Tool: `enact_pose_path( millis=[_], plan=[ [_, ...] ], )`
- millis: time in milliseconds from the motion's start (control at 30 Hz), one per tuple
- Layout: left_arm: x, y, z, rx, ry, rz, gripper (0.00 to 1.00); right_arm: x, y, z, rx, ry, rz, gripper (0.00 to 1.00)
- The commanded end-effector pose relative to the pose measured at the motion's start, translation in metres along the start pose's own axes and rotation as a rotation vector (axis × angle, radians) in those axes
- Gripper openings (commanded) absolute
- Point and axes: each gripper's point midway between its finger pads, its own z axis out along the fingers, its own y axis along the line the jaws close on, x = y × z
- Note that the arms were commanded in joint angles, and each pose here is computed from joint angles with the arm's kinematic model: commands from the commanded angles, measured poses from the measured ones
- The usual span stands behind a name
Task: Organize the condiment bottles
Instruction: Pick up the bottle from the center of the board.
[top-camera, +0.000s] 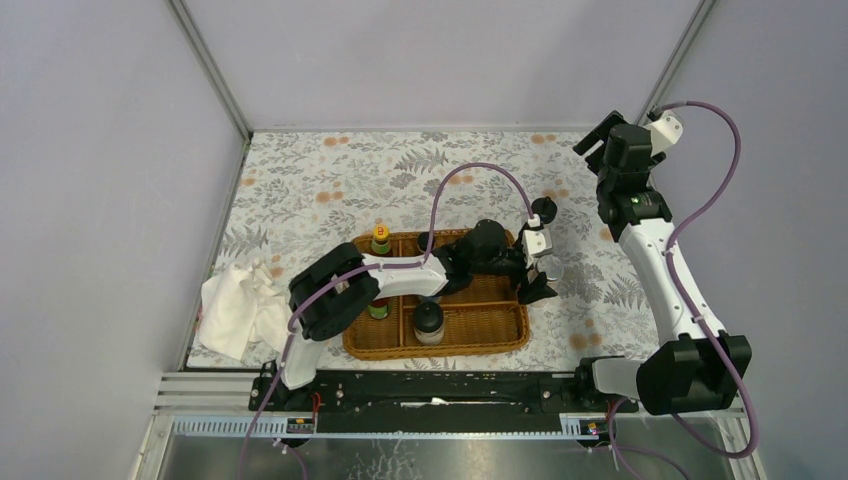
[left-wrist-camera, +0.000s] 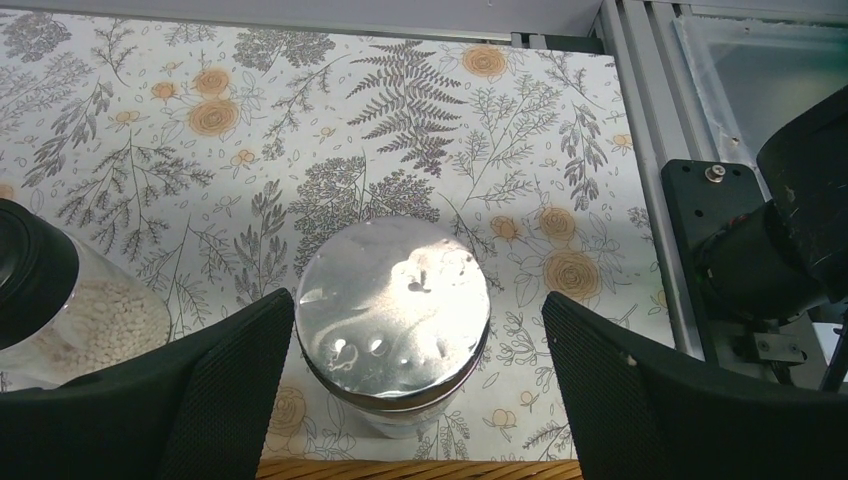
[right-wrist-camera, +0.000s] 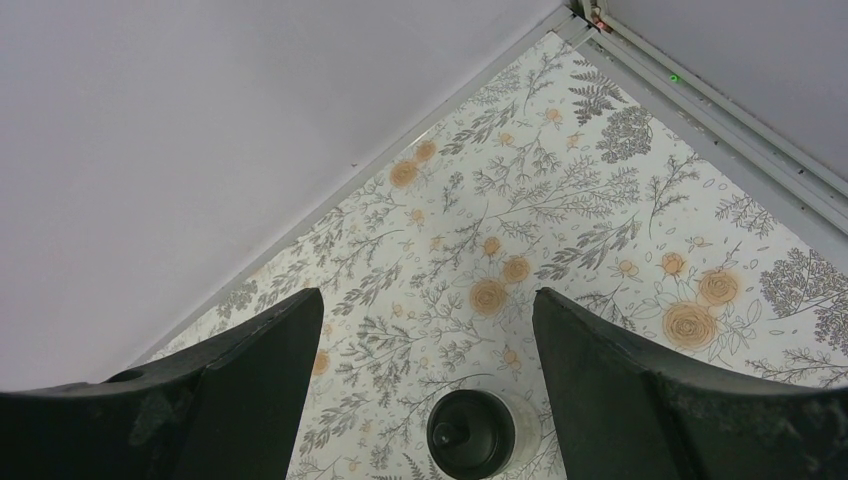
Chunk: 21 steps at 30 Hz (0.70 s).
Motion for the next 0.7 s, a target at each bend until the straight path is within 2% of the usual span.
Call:
enact_pose_path(
  millis=[0, 467, 667],
  plan=[
    [-0.016, 0.012, 0.005, -0.040, -0.059, 0.029, 0.97, -0.022, 0.011, 0.001, -0.025, -0.064, 0.014, 0.84],
    [-0.020, 0.022, 0.011, -0.078, -0.096, 0.031, 0.93, -0.022, 0.013, 0.004, -0.029, -0.062, 0.011, 0.84],
    [-0.024, 0.026, 0.011, -0.102, -0.119, 0.037, 0.83, -0.021, 0.012, 0.004, -0.026, -0.062, 0.008, 0.84]
  ],
)
